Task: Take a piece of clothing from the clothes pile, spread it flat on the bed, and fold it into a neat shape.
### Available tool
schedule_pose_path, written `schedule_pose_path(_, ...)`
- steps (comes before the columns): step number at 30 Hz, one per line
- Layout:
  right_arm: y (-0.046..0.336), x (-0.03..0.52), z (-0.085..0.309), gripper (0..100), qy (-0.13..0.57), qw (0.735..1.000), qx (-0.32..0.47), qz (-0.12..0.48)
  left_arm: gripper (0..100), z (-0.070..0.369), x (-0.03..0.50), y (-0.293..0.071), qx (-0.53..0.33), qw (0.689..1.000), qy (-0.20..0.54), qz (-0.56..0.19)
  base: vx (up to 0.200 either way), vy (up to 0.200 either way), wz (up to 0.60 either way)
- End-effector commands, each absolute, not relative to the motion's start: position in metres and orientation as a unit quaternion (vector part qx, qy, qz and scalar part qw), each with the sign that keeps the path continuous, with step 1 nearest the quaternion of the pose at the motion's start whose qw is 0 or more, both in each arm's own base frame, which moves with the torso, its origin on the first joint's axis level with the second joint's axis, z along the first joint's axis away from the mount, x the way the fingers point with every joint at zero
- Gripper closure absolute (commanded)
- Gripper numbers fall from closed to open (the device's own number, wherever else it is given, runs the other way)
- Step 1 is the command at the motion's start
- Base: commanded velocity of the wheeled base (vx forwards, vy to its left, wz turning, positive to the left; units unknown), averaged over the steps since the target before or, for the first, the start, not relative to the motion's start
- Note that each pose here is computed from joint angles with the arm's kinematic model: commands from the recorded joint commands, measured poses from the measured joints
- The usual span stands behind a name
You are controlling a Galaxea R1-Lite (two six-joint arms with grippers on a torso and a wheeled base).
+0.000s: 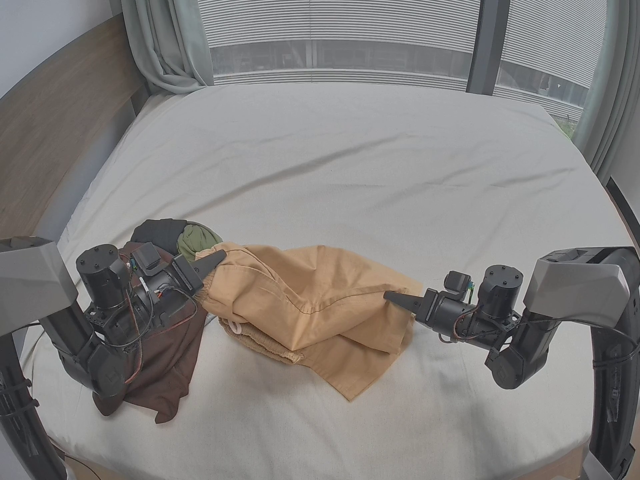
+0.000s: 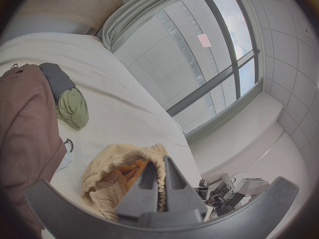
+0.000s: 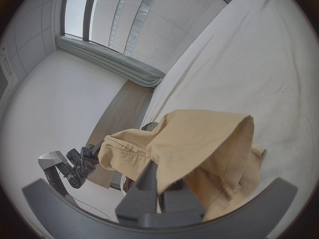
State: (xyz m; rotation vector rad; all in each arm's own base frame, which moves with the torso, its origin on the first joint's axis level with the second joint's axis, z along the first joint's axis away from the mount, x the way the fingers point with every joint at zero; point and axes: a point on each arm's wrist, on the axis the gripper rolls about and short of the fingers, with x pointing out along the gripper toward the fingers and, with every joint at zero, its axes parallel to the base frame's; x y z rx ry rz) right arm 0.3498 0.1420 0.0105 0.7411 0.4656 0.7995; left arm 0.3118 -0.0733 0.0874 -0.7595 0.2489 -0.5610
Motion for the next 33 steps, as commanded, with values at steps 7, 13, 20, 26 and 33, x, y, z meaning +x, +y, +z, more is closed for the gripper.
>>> schedule_pose_path(7, 0.127, 0.314, 0.027, 100, 0.231, 0.842, 0.316, 0.371, 100, 0.095, 0.314, -0.074, -0.364, 0.883, 0.105, -0.276, 0.000, 0.000, 0.00)
schedule_pose_path(13, 0.117, 0.294, 0.028, 100, 0.244, 0.849, 0.290, 0.368, 100, 0.105, 0.312, -0.073, -0.365, 0.883, 0.091, -0.281, 0.000, 0.000, 0.00)
schedule_pose_path(20, 0.114, 0.295, 0.030, 100, 0.237, 0.853, 0.285, 0.367, 100, 0.103, 0.310, -0.075, -0.365, 0.882, 0.096, -0.283, 0.000, 0.000, 0.00)
schedule_pose_path(26, 0.104, 0.298, 0.045, 100, 0.211, 0.861, 0.286, 0.363, 100, 0.102, 0.309, -0.076, -0.363, 0.881, 0.100, -0.285, 0.000, 0.000, 0.00)
schedule_pose_path(33, 0.092, 0.295, 0.070, 100, 0.174, 0.866, 0.287, 0.372, 100, 0.106, 0.300, -0.075, -0.361, 0.879, 0.102, -0.293, 0.000, 0.000, 0.00)
